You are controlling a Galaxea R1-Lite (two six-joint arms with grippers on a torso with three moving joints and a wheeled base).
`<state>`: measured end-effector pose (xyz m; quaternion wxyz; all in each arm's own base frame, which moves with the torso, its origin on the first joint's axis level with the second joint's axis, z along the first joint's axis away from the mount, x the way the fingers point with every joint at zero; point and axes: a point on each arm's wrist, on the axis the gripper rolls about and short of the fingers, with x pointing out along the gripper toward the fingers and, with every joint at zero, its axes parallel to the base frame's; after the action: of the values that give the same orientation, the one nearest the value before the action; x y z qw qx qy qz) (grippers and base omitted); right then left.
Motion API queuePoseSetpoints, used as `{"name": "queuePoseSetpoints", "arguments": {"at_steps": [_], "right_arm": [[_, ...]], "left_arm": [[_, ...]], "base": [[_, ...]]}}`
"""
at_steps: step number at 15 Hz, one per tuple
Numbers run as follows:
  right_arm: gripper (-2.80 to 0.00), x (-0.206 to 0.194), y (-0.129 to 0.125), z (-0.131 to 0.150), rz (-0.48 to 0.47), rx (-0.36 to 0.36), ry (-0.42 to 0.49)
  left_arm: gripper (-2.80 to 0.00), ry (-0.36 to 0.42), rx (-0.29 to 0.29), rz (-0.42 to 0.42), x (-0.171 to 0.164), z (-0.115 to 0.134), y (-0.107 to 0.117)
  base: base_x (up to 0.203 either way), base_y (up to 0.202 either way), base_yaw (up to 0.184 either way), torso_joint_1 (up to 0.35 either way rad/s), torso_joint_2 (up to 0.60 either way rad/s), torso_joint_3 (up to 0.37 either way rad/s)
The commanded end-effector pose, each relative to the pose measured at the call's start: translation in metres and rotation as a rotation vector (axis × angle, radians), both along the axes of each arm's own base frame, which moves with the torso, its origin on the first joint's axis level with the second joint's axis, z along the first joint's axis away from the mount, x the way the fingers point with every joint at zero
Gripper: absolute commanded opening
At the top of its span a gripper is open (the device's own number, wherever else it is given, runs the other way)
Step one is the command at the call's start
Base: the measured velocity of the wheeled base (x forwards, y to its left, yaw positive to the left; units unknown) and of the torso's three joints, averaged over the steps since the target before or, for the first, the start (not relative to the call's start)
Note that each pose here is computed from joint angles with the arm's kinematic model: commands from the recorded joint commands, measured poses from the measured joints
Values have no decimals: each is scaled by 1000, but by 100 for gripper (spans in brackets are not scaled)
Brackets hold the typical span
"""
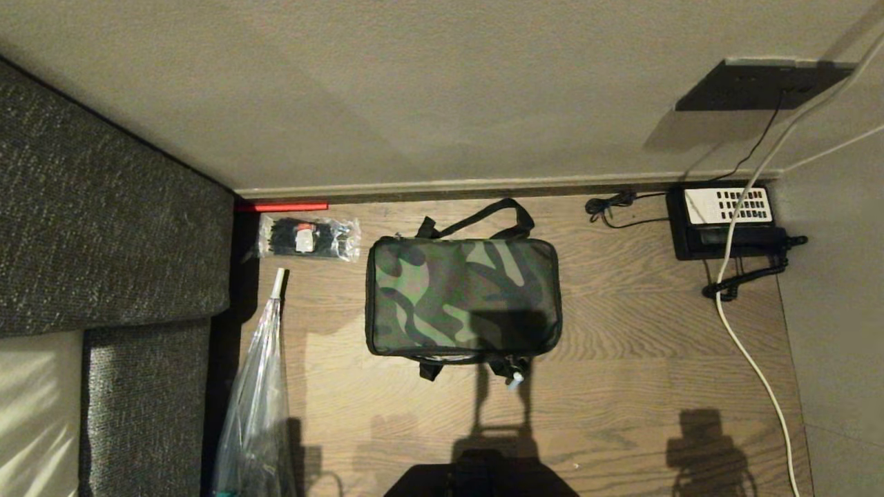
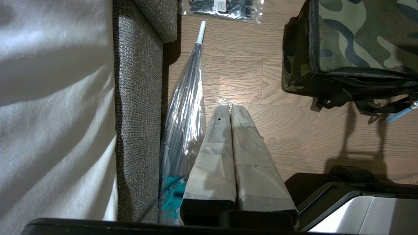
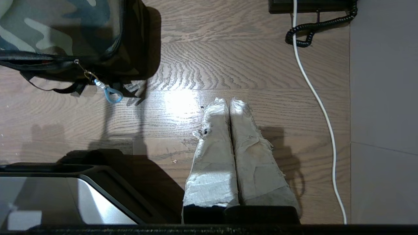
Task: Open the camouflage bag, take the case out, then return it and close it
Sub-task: Open the top of the storage box
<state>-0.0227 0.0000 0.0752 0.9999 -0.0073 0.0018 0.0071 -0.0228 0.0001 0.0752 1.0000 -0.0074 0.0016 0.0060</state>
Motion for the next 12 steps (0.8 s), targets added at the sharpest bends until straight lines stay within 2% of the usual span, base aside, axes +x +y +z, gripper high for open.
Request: {"name": "queuePoseSetpoints", "arguments": {"at_steps": [1, 6, 8, 10, 11, 12], "right_arm": [[-280, 0, 0, -1, 1, -5, -3], [-280, -2, 0, 7, 7, 4, -31], [-280, -18, 1, 40, 51, 12, -84], [-280, -59, 2, 85, 107, 35, -113], [-280, -78, 2, 95, 139, 56, -79], [-280, -90, 3, 93, 183, 83, 14]], "left_arm": [[-280, 3, -1, 0, 0, -1, 0], [-280, 3, -1, 0, 0, -1, 0], [-280, 3, -1, 0, 0, -1, 0], [-280, 3, -1, 0, 0, -1, 0], [-280, 3, -1, 0, 0, -1, 0], [-280, 3, -1, 0, 0, -1, 0]], "base": [[0, 0, 0, 0, 0, 0], [0, 0, 0, 0, 0, 0], [0, 0, 0, 0, 0, 0], [0, 0, 0, 0, 0, 0], [0, 0, 0, 0, 0, 0], [0, 0, 0, 0, 0, 0]]}}
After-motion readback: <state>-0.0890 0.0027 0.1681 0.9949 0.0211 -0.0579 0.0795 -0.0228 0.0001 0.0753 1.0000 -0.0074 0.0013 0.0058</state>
